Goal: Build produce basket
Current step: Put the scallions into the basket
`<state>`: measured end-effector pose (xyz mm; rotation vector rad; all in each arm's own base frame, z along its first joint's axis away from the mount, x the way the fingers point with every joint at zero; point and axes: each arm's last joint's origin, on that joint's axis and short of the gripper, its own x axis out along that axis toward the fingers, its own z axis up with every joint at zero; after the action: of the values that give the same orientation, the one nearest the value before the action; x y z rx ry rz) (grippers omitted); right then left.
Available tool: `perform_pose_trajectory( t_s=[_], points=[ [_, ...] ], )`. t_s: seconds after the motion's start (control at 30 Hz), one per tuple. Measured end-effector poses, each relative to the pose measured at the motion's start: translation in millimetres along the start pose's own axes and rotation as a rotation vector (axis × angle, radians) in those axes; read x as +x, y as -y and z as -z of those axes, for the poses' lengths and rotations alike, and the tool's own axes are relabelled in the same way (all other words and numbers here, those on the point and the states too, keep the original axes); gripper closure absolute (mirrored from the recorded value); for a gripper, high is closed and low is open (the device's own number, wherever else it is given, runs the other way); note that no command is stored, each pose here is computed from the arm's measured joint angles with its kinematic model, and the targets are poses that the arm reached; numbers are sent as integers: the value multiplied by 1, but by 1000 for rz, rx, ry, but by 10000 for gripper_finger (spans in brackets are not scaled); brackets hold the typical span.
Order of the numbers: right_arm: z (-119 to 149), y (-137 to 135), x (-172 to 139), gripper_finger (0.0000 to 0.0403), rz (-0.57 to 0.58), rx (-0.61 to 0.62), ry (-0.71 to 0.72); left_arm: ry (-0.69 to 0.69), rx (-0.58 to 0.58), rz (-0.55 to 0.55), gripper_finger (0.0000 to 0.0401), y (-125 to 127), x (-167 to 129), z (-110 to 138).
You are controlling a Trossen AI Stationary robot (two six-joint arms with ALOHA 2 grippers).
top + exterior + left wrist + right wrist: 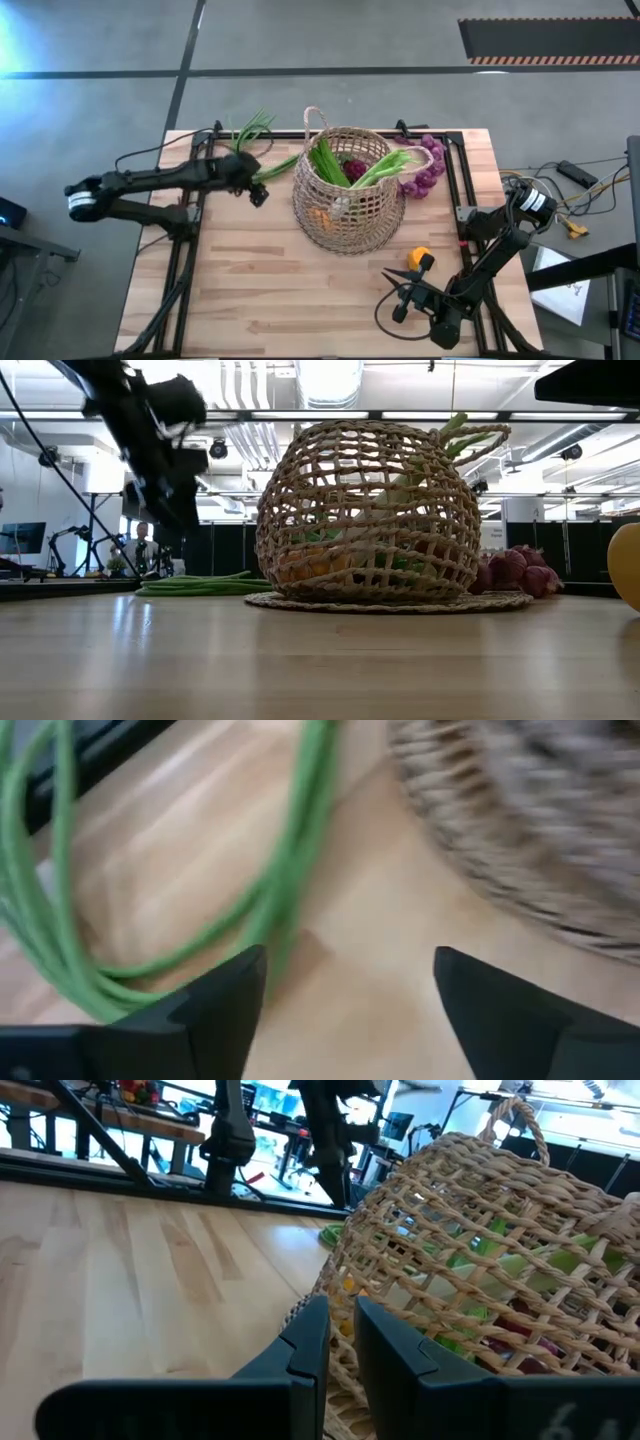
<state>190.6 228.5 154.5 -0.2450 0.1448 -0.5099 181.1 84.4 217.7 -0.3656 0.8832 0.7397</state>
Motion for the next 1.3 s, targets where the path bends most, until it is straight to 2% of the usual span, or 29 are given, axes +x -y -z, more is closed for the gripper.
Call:
perform_pose_trajectory(
  t_s=[0.13,0.23,0.43,0.57,0.63,0.73,0.83,1.1,1.17,1.3],
  points=[
    [0,0,0,360,2,0,1,-5,79,-53,114,-23,25,-5],
    [0,0,1,360,4,2,1,-64,151,-60,113,-32,42,-5],
    [-1,0,3,360,11,12,-1,-180,217,-44,113,-33,74,-3],
    [-1,0,3,360,13,21,-1,-193,239,-152,116,-35,90,-2],
    [-1,0,3,360,13,22,-1,-200,252,-152,124,-36,96,-2],
    [-1,0,3,360,13,22,-1,-220,249,-137,152,-38,102,-1],
    [-1,0,3,360,13,25,-1,-233,237,-124,198,-42,106,-1],
    [-1,0,3,360,13,28,-1,-265,290,-99,376,-46,96,-7],
    [-1,0,3,360,13,28,-1,-308,293,-114,390,-48,85,-9],
    [-1,0,3,360,13,27,-1,-262,311,-194,392,-47,47,-33]
  ],
)
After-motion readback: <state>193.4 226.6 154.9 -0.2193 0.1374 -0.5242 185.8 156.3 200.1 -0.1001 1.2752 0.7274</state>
